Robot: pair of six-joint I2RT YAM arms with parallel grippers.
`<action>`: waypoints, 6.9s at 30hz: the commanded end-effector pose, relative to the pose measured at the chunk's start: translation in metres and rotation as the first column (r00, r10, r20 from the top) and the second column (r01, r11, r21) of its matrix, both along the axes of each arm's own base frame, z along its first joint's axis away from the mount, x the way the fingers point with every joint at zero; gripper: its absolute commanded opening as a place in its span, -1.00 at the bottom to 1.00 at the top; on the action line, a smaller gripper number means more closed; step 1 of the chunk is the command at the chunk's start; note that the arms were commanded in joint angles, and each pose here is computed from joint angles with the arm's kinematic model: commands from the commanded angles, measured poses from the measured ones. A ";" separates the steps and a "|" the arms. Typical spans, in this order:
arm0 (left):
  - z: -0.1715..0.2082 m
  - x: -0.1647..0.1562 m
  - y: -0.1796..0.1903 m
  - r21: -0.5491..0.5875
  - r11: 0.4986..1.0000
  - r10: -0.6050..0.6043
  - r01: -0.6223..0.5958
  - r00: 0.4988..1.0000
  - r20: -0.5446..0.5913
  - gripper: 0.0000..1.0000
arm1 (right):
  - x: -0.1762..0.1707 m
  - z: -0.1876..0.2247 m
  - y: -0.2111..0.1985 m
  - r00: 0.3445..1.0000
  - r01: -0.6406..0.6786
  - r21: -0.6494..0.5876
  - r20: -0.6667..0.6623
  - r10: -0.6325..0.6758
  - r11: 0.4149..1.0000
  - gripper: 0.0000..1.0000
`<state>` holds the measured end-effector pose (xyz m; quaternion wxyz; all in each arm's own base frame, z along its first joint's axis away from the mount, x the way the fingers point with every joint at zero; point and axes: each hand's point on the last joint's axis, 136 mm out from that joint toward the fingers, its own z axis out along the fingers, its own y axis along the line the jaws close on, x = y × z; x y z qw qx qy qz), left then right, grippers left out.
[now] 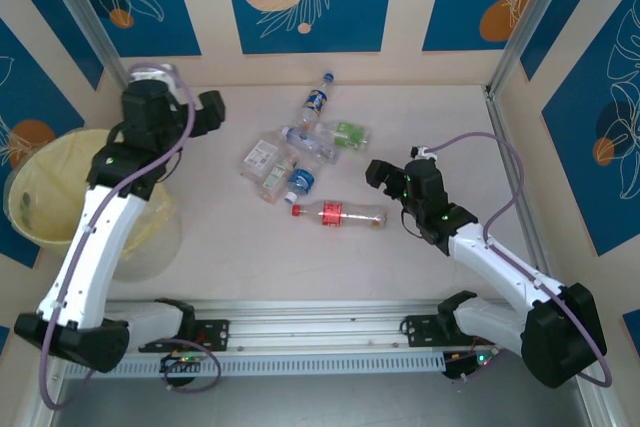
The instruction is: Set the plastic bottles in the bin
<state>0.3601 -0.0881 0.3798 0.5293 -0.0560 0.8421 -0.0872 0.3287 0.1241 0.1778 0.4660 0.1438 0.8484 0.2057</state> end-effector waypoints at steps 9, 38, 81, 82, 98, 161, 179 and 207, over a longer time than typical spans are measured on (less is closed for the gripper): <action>-0.095 0.039 -0.084 0.193 0.954 -0.174 0.228 0.949 -0.262 0.99 | -0.005 0.017 0.019 0.986 -0.157 -0.001 0.059 0.157 0.988 1.00; -0.289 0.133 -0.073 0.097 0.860 -0.311 0.501 0.665 -0.679 0.99 | -0.024 0.020 -0.006 0.995 -0.073 -0.022 0.065 0.074 0.997 0.99; -0.148 0.114 -0.075 0.076 0.921 -0.343 0.382 0.888 -0.308 -0.86 | -0.013 0.026 0.009 0.984 -0.137 -0.014 0.109 0.138 0.990 0.99; -0.134 0.108 -0.077 0.058 0.922 -0.355 0.383 0.894 -0.273 -1.00 | -0.013 0.026 0.009 0.984 -0.138 -0.015 0.114 0.139 0.990 0.99; 0.030 -0.014 -0.067 -0.053 0.890 -0.432 0.454 0.873 0.226 -1.00 | -0.006 0.029 0.021 0.973 -0.182 0.013 0.144 0.178 0.983 0.99; 0.005 -0.080 0.149 0.015 0.942 0.335 -0.335 0.940 -0.059 0.99 | 0.010 0.032 0.063 0.940 -0.306 -0.088 0.131 0.316 0.948 0.96; -0.004 -0.022 -0.028 -0.069 0.977 -0.206 0.202 0.977 -0.056 0.99 | 0.011 0.010 0.048 0.978 -0.208 -0.067 0.011 0.209 0.976 0.98; -0.263 0.026 -0.106 0.181 0.788 -0.292 0.588 0.616 -0.731 0.98 | -0.003 0.010 0.027 0.988 -0.156 -0.094 -0.004 0.156 0.983 1.00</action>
